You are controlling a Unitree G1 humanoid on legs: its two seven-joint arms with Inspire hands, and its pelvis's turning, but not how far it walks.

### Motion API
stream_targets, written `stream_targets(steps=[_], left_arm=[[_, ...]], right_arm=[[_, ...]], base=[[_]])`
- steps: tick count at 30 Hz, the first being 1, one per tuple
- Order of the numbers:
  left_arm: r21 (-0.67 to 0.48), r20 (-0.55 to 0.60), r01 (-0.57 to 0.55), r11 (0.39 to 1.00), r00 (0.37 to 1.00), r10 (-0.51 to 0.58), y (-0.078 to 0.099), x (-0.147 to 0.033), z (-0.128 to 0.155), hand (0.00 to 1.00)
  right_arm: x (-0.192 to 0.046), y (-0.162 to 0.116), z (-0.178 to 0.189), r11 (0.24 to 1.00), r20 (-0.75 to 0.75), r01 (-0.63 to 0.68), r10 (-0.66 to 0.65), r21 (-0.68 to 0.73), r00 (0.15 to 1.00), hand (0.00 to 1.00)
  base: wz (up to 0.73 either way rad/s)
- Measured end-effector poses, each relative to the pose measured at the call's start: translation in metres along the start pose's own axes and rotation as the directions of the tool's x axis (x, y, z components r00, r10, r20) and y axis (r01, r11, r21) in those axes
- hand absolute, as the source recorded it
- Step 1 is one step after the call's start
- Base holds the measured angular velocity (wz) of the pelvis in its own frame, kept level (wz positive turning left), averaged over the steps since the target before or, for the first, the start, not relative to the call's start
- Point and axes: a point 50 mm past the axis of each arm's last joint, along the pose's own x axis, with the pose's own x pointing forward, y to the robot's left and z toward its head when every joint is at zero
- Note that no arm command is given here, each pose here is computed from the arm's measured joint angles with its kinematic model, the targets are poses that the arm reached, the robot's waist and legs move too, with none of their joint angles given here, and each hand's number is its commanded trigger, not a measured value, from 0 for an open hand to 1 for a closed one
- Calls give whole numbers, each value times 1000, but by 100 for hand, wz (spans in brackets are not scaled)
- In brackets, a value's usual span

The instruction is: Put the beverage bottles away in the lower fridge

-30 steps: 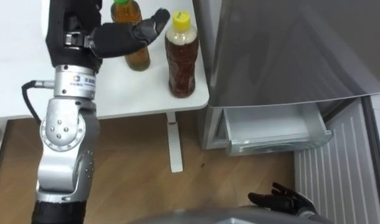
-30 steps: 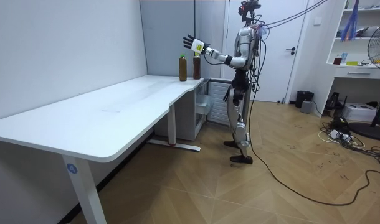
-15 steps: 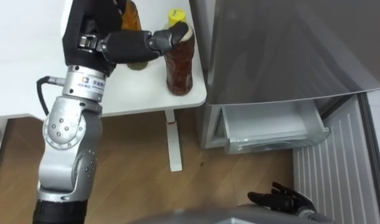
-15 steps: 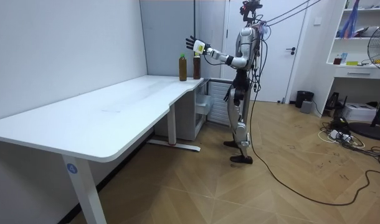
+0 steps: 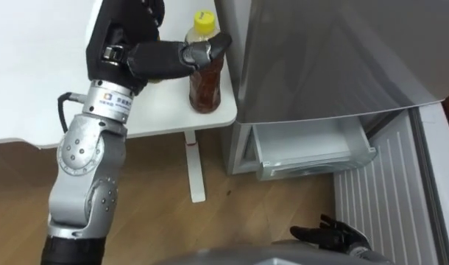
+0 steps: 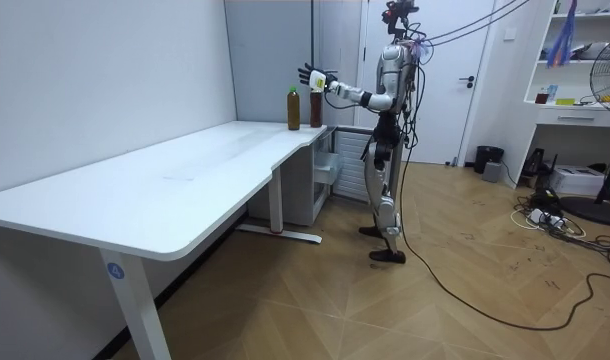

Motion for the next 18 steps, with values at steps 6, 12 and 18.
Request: stream_targets(steps=[6, 12, 18], left_arm=[[-26, -114, -31, 999, 993, 28, 6, -5, -23, 0], [-30, -163, -48, 998, 986, 42, 10, -8, -33, 0], [-29, -195, -60, 998, 979, 53, 13, -10, -40, 0]], right_arm=[[0, -3, 0, 1000, -11, 13, -13, 7, 1000, 0], [0, -4, 1, 1000, -9, 23, -23, 5, 1000, 0], [0, -3, 2, 1000, -3, 21, -21, 5, 1000, 0]], base=[[-1], [-6], [-1]])
